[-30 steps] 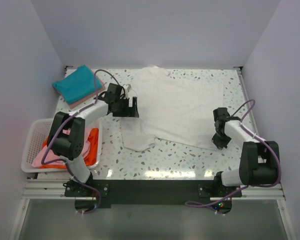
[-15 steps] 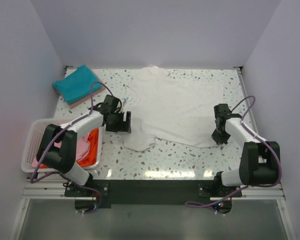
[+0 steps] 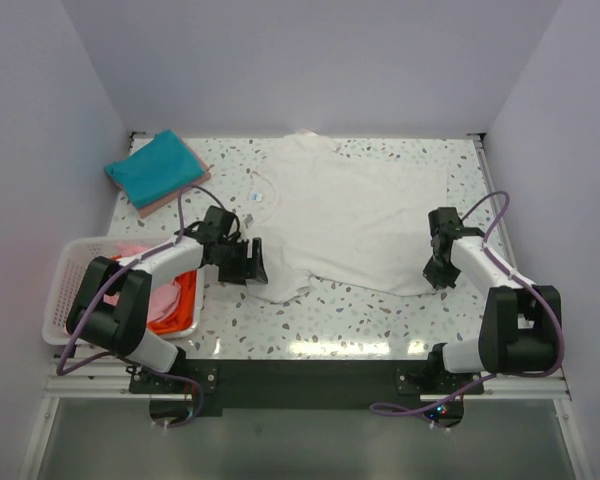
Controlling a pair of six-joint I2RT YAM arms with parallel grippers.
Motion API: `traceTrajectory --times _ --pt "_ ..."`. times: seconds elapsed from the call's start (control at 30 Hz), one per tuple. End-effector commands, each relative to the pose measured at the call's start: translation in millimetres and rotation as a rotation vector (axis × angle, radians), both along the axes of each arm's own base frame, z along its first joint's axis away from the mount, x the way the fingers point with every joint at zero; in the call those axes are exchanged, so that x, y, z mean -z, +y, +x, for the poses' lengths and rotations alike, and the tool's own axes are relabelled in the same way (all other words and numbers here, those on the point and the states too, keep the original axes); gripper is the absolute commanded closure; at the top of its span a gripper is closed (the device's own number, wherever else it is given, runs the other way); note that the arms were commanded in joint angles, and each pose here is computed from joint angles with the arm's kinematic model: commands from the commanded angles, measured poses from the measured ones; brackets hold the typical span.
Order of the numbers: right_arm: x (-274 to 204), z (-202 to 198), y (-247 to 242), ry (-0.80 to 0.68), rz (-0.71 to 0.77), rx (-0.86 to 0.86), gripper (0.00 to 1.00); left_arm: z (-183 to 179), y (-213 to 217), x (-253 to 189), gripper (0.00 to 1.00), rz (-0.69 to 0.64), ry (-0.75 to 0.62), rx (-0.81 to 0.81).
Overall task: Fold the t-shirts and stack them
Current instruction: Fold the tshirt
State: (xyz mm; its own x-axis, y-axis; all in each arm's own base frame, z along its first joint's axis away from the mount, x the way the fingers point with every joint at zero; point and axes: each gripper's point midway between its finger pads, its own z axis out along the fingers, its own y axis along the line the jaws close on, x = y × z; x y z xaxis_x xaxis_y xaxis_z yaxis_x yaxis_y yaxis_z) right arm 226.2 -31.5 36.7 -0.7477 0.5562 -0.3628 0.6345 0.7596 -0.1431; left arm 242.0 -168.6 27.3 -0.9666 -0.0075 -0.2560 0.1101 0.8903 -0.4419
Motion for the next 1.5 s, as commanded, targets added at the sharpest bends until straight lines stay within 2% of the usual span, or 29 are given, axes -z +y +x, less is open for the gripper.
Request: traceTrajectory --times 0.0,0.03,0.13,0.17,0.23,0.27,0.57,0.8,0.87,0.9,0.93,1.03,1.1,1.23,1.47 --pt "-14 10 -1 -0.034 -0.003 -0.022 1.00 -3 -16 -3 0.26 -0.083 0.000 0.005" --pt "-14 10 -1 -0.037 -0.002 -0.024 1.00 -3 -17 -2 0.27 -0.087 0.003 0.005" --pt "-13 11 -1 -0.035 -0.002 -0.030 1.00 -5 -20 3 0.40 -0.095 0.024 0.007" --pt "-13 12 -1 -0.033 -0.003 -0.034 1.00 -5 -20 6 0.57 -0.092 0.033 0.006" --pt "-14 14 -2 -0.029 -0.008 -0.042 1.00 -4 -20 6 0.83 -0.088 0.039 0.002" --pt "-15 14 -3 -0.025 -0.014 -0.049 1.00 -3 -20 6 1.00 -0.082 0.046 0.001" --pt "-21 17 -7 -0.040 -0.039 -0.056 1.00 9 -14 -50 1.00 -0.037 0.014 -0.022" --pt "-24 22 -9 -0.046 -0.047 -0.057 1.00 -10 -14 -52 0.98 -0.055 0.088 -0.018" --pt "-25 25 -9 -0.050 -0.048 -0.055 1.00 -10 -11 -53 0.91 -0.041 0.075 -0.029" --pt "-25 25 -8 -0.049 -0.047 -0.057 1.00 -9 -9 -52 0.84 -0.029 0.065 -0.035" --pt "-25 26 -8 -0.051 -0.042 -0.055 1.00 -8 -7 -50 0.71 -0.019 0.057 -0.040" --pt "-22 27 -5 -0.051 -0.028 -0.050 1.00 -4 3 -39 0.51 0.040 0.042 -0.073" --pt "-23 28 -5 -0.052 -0.025 -0.046 1.00 0 11 -38 0.45 0.083 0.023 -0.104" --pt "-25 28 -5 -0.060 -0.027 -0.041 1.00 -1 23 -45 0.42 0.123 -0.027 -0.121" --pt "-20 27 -1 -0.051 -0.005 -0.032 1.00 -41 15 -22 0.46 0.057 0.086 -0.039"
